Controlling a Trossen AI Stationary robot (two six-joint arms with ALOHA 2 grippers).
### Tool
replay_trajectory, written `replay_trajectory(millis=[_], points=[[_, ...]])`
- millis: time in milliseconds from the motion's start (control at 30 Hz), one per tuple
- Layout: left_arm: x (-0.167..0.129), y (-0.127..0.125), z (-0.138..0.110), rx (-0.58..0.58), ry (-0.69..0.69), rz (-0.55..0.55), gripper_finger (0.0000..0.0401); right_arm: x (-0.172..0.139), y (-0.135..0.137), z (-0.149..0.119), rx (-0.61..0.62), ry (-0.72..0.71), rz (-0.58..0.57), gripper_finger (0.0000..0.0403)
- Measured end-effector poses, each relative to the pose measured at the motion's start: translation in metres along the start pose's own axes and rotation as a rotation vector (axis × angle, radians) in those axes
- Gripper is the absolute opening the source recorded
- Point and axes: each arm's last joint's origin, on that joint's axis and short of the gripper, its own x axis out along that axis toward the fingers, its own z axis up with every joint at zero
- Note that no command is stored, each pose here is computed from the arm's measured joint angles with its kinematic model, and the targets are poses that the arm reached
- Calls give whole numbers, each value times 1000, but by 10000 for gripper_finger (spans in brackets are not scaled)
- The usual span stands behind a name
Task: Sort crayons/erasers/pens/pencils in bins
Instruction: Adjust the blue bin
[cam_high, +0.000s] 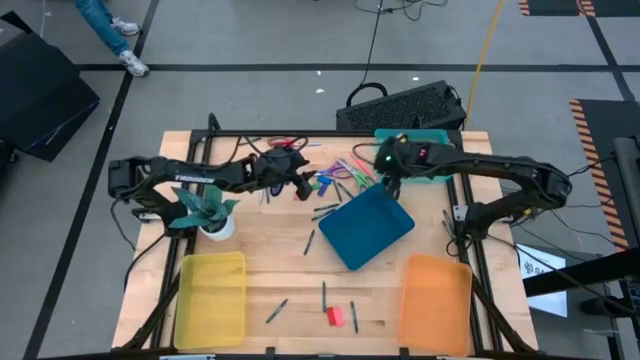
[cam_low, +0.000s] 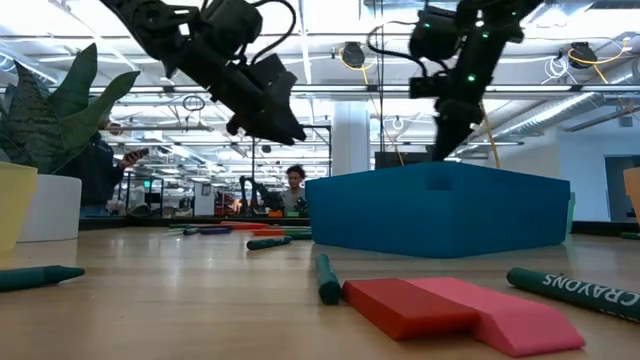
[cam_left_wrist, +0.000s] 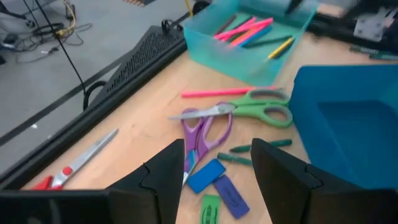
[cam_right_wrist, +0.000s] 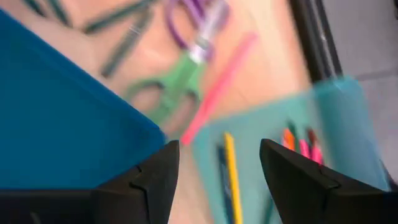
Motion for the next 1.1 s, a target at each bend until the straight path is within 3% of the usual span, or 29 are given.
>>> replay_trajectory(millis=[233, 367, 500, 700, 833, 1100], points=[[-5, 1, 1, -7, 17, 10, 188, 15, 32, 39, -114, 20, 68, 215], [-7, -2, -9, -1, 107, 13, 188, 0, 41, 42, -137, 103, 95, 215], [-10, -9, -14, 3, 154, 1, 188, -7, 54, 33, -75, 162, 168, 215], [-31, -14, -4, -15, 100, 55, 188, 10, 91, 32, 31, 7, 348, 215], [-56, -9, 5, -19, 70, 110, 188, 26, 113, 41, 126, -116, 353, 215], [-94, -1, 23, -114, -33, 104, 188, 61, 161, 67, 76, -113, 372, 215]])
